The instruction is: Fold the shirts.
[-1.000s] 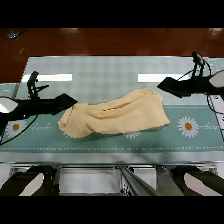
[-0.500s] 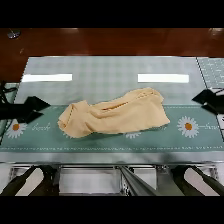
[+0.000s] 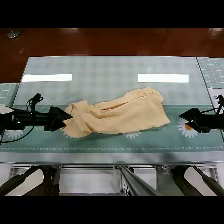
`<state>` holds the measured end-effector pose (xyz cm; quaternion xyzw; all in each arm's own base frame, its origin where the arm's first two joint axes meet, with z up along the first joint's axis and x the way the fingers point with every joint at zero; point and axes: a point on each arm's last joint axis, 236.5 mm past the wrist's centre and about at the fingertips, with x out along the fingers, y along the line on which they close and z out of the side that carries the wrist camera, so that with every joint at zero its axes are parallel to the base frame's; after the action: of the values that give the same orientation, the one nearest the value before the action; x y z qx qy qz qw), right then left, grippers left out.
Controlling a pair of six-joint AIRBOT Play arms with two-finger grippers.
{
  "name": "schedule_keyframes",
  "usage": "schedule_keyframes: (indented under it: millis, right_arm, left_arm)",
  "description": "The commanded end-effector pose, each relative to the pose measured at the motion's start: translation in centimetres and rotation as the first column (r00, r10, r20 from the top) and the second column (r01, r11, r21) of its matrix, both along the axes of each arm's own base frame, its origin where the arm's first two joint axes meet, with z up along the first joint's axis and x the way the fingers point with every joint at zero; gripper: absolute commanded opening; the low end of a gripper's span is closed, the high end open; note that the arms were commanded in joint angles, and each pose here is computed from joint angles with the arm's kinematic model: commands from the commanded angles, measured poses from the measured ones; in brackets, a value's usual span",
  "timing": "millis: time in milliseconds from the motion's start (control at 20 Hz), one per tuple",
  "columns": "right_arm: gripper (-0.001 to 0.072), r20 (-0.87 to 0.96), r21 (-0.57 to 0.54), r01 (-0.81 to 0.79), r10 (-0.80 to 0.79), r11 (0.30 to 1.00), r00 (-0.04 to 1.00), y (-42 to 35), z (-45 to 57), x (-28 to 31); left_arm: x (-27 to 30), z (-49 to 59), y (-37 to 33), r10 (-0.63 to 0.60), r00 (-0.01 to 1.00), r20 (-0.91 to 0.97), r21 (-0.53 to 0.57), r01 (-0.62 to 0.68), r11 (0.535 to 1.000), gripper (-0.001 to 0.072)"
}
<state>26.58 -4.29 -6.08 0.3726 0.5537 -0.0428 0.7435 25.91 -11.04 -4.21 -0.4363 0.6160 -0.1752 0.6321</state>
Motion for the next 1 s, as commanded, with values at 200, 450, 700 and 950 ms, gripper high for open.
schedule_keyframes:
  millis: [200, 450, 700, 950]
  right_arm:
    - [0.0620, 0.066, 0.038, 0.004, -0.007, 0.999, 0.998, 0.7, 0.5, 1.2]
    - [0.0620, 0.101, 0.222, -0.025, 0.002, 0.975, 0.995, 3.2, -0.1, 3.7]
    - [0.0620, 0.042, 0.219, -0.180, 0.175, 0.959, 0.984, 7.3, -2.7, 5.9]
    - [0.0620, 0.072, 0.181, -0.246, 0.236, 0.952, 0.969, 9.3, -2.4, 10.8]
  left_arm:
    - [2.5, 1.0, -1.9, -0.019, 0.989, 0.144, -0.022, 0.023, 0.999, 0.0020]
    - [2.5, 1.0, -1.9, -0.018, 0.989, 0.144, -0.021, 0.021, 1.000, 0.0021]
    - [2.6, 1.0, -1.9, -0.017, 0.989, 0.144, -0.020, 0.020, 1.000, 0.0020]
    - [2.6, 1.0, -1.9, -0.017, 0.989, 0.145, -0.020, 0.020, 1.000, 0.0020]
